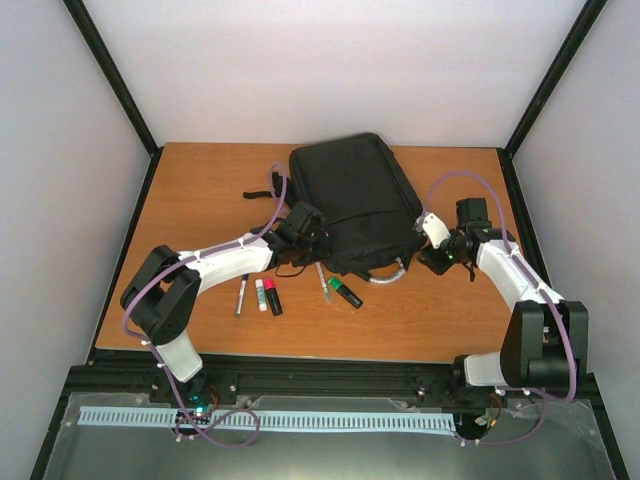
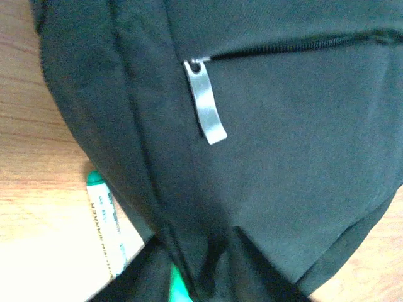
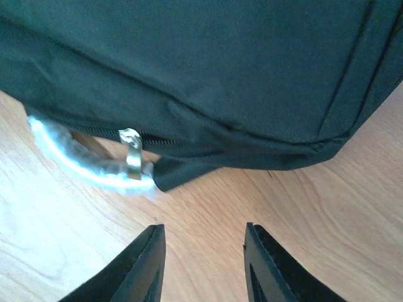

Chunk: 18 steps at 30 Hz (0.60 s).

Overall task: Pack the student bag
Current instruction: Zip the student bag at the center of the board.

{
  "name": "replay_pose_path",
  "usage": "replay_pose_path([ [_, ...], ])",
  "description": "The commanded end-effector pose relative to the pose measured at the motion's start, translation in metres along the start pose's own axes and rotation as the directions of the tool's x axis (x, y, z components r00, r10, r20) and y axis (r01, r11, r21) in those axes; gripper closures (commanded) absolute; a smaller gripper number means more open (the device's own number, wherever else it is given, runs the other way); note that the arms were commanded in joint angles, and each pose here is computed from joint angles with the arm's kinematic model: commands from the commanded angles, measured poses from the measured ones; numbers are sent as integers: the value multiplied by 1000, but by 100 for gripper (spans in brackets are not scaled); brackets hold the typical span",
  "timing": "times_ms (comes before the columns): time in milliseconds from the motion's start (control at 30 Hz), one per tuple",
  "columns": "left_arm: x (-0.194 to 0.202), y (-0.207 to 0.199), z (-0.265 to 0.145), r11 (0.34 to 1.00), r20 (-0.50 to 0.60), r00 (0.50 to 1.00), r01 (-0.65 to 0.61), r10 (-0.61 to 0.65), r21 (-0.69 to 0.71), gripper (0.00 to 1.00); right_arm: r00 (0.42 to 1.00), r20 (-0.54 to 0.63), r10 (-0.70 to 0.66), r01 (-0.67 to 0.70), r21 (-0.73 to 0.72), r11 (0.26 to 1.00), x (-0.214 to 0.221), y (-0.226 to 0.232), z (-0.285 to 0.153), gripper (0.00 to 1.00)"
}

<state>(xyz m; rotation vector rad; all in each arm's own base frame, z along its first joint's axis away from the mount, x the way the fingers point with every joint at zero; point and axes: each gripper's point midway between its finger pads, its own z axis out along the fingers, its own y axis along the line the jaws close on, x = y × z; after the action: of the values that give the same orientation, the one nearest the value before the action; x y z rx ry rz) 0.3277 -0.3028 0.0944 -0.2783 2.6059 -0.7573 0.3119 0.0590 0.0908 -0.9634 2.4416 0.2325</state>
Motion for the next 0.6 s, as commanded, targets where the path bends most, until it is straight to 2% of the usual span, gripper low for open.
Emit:
replay_pose_path([
  [0, 9, 9, 3, 999, -59, 998, -19, 17, -28, 63, 997, 71, 24, -19, -81, 997, -13, 14, -4, 63],
  [67, 13, 13, 2, 1000, -68, 998, 3, -5, -29, 39, 997, 67, 49, -46, -45, 998, -20, -1, -3, 62],
  [133, 12, 16, -3, 999, -53, 998, 11, -13, -35, 27, 991, 98, 89, -87, -26, 996, -35, -18, -8, 58],
  [267, -1, 23, -20, 997, 28, 999, 20, -18, -68, 15, 970, 176, 165, -164, -19, 986, -74, -46, -15, 47],
  [400, -21, 30, -27, 995, 98, 995, 36, -27, -93, 6, 947, 202, 251, -249, -36, 968, -97, -73, 4, 41],
  [567, -45, 30, -9, 991, 107, 994, 50, -38, -120, 3, 927, 111, 358, -345, -119, 931, -103, -90, 44, 33],
])
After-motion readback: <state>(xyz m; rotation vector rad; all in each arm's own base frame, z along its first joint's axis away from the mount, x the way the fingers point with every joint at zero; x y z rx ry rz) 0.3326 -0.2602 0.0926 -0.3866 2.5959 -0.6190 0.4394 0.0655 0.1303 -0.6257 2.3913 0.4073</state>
